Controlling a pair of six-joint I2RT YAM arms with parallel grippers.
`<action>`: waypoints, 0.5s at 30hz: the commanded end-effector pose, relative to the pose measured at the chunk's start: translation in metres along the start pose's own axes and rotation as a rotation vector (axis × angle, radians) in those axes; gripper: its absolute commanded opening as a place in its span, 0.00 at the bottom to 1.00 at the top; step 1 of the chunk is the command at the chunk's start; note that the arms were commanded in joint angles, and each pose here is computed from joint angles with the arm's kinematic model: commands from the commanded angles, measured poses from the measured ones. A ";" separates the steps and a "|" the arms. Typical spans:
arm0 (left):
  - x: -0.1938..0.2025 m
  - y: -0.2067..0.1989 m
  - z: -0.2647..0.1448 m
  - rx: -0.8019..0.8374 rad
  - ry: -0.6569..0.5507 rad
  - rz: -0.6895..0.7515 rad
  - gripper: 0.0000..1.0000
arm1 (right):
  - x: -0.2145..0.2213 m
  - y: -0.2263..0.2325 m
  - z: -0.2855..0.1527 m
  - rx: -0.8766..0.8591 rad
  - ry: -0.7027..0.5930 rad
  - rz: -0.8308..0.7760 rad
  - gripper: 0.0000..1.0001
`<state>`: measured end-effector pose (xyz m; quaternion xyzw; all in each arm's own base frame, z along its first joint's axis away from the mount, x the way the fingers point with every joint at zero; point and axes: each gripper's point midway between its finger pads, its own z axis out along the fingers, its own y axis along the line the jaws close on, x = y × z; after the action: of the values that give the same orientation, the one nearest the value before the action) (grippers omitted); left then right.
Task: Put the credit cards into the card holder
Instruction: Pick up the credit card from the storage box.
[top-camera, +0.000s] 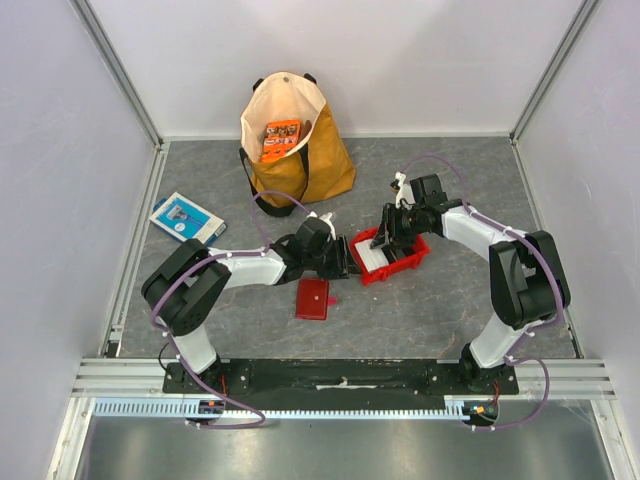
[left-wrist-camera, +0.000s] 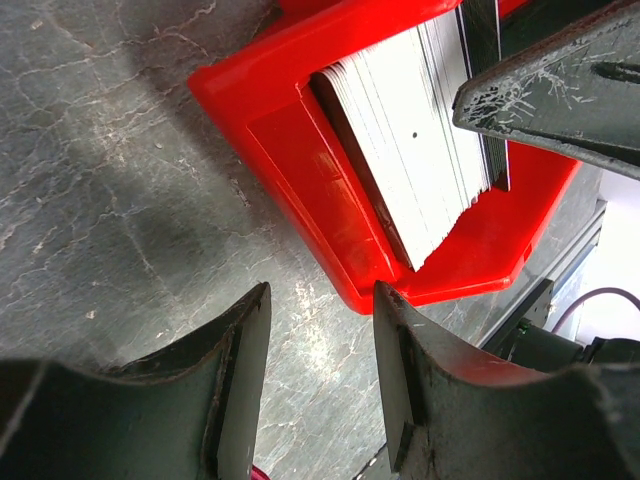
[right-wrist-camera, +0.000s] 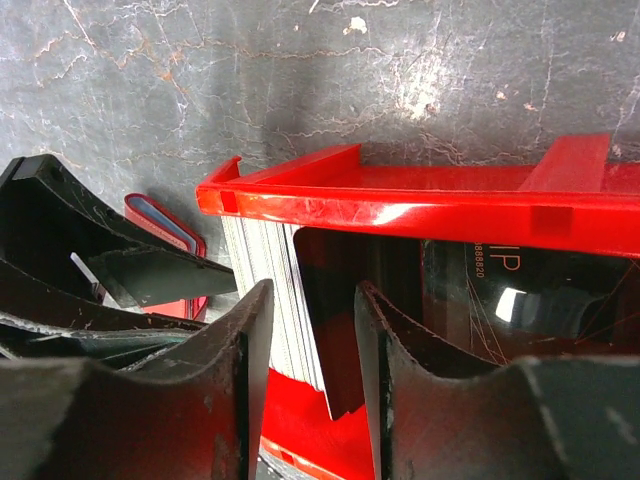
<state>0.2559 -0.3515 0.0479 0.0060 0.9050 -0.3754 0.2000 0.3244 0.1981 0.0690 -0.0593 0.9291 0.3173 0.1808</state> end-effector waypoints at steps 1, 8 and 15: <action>-0.009 -0.015 0.001 0.053 -0.017 0.030 0.51 | -0.004 0.014 -0.009 -0.047 -0.015 -0.021 0.44; -0.009 -0.014 0.001 0.052 -0.016 0.033 0.51 | -0.003 0.011 -0.008 -0.038 -0.010 -0.025 0.31; -0.007 -0.015 -0.001 0.055 -0.014 0.034 0.52 | -0.007 0.006 -0.011 -0.029 -0.022 -0.017 0.26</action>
<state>0.2553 -0.3517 0.0481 0.0067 0.9049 -0.3764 0.1988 0.3244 0.1965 0.0684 -0.0603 0.9295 0.3158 0.1805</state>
